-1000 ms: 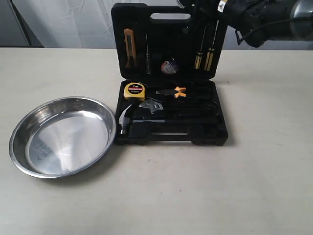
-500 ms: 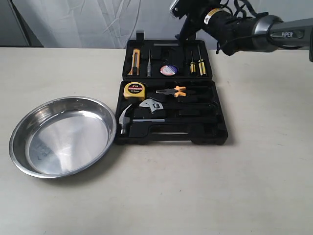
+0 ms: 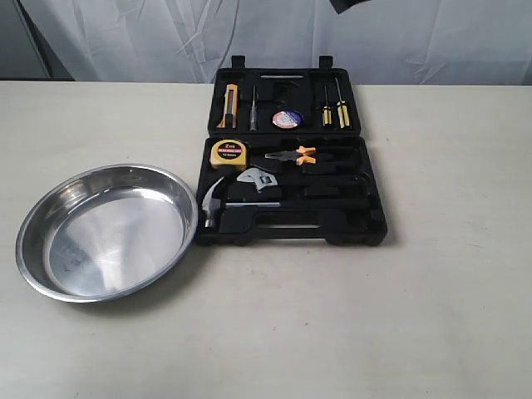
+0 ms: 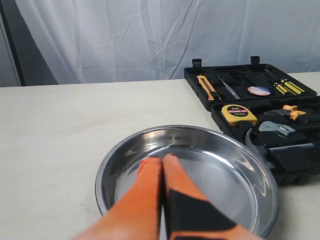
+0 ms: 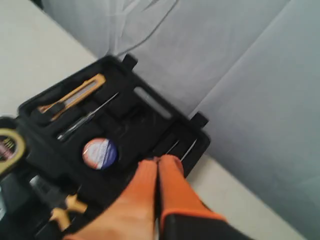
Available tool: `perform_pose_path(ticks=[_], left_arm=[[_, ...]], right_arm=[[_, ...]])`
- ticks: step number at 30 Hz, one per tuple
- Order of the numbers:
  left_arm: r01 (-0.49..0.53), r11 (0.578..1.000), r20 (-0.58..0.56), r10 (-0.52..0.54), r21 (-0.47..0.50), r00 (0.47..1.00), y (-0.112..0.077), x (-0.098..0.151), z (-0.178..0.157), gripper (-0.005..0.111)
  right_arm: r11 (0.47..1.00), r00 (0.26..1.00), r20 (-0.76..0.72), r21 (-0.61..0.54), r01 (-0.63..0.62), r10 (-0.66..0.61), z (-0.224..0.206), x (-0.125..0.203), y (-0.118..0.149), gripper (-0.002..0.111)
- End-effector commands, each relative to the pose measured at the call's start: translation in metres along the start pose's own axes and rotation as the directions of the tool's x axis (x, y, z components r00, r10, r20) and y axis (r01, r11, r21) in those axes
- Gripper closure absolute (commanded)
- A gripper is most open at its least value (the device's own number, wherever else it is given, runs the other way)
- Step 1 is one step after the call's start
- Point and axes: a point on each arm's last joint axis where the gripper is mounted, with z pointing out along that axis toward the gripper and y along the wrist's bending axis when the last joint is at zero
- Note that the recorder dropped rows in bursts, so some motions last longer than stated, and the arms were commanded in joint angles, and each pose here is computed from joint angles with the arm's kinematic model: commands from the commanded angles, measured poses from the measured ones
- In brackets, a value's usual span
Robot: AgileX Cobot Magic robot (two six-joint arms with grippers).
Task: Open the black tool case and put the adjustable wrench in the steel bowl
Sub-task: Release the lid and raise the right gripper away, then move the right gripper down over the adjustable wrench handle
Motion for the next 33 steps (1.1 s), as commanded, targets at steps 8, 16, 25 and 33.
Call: perform_pose_path(ticks=[8, 16, 25, 33], left_arm=[[-0.002, 1.0, -0.001, 0.002, 0.0, 1.0, 0.0, 0.002, 0.0, 0.107], [-0.002, 1.0, -0.001, 0.002, 0.0, 1.0, 0.0, 0.002, 0.0, 0.107], [-0.002, 1.0, -0.001, 0.002, 0.0, 1.0, 0.0, 0.002, 0.0, 0.107], [-0.002, 1.0, -0.001, 0.002, 0.0, 1.0, 0.0, 0.002, 0.0, 0.107]], right_arm=[[0.961, 0.964, -0.12, -0.121, -0.25, 0.236, -0.068, 0.047, 0.04, 0.109], [0.891, 0.907, -0.271, -0.236, -0.387, 0.322, -0.072, 0.081, 0.07, 0.109], [0.844, 0.907, -0.312, -0.368, -0.39, 0.283, -0.047, 0.091, 0.083, 0.109], [0.768, 0.928, -0.308, -0.535, -0.352, 0.21, 0.007, 0.095, 0.1, 0.109]])
